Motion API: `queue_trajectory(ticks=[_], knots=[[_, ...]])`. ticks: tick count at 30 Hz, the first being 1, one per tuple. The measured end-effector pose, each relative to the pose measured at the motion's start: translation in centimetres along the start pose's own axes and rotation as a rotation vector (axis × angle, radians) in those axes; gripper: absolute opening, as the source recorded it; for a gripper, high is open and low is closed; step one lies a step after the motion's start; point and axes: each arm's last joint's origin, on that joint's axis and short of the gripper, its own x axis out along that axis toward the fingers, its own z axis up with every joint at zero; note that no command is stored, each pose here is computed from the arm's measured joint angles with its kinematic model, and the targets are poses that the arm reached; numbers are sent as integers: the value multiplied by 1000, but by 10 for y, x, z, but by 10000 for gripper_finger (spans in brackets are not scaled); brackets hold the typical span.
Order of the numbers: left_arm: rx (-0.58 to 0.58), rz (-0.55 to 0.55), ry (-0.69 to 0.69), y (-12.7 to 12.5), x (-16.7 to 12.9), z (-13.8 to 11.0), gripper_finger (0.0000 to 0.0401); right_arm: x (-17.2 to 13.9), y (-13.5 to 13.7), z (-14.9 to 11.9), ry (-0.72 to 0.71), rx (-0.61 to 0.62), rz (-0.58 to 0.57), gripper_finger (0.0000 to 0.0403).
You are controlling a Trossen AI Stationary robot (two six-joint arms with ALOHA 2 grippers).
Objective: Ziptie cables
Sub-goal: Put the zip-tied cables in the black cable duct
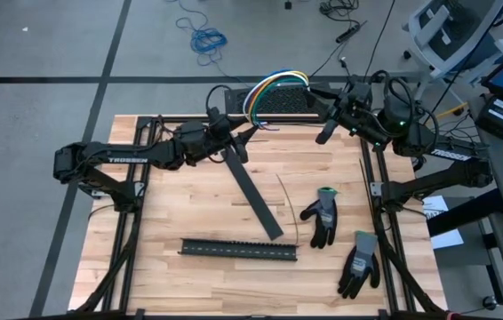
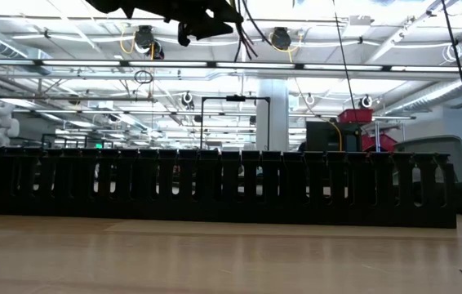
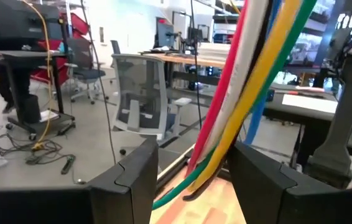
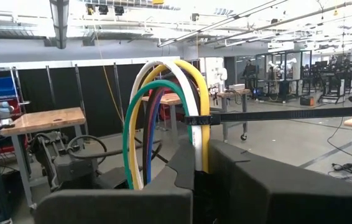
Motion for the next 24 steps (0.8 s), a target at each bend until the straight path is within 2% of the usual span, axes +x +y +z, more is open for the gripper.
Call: queue_trajectory(ticks=[15, 18, 24], knots=[[-77, -71, -54, -2, 0, 6, 185, 0, 0, 0, 0, 0, 0, 0], [-137, -138, -46, -4, 0, 6, 185, 0, 0, 0, 4, -3, 0, 0], [-176, -194, -50, -6, -1, 7, 185, 0, 0, -1, 8, -7, 0, 0]])
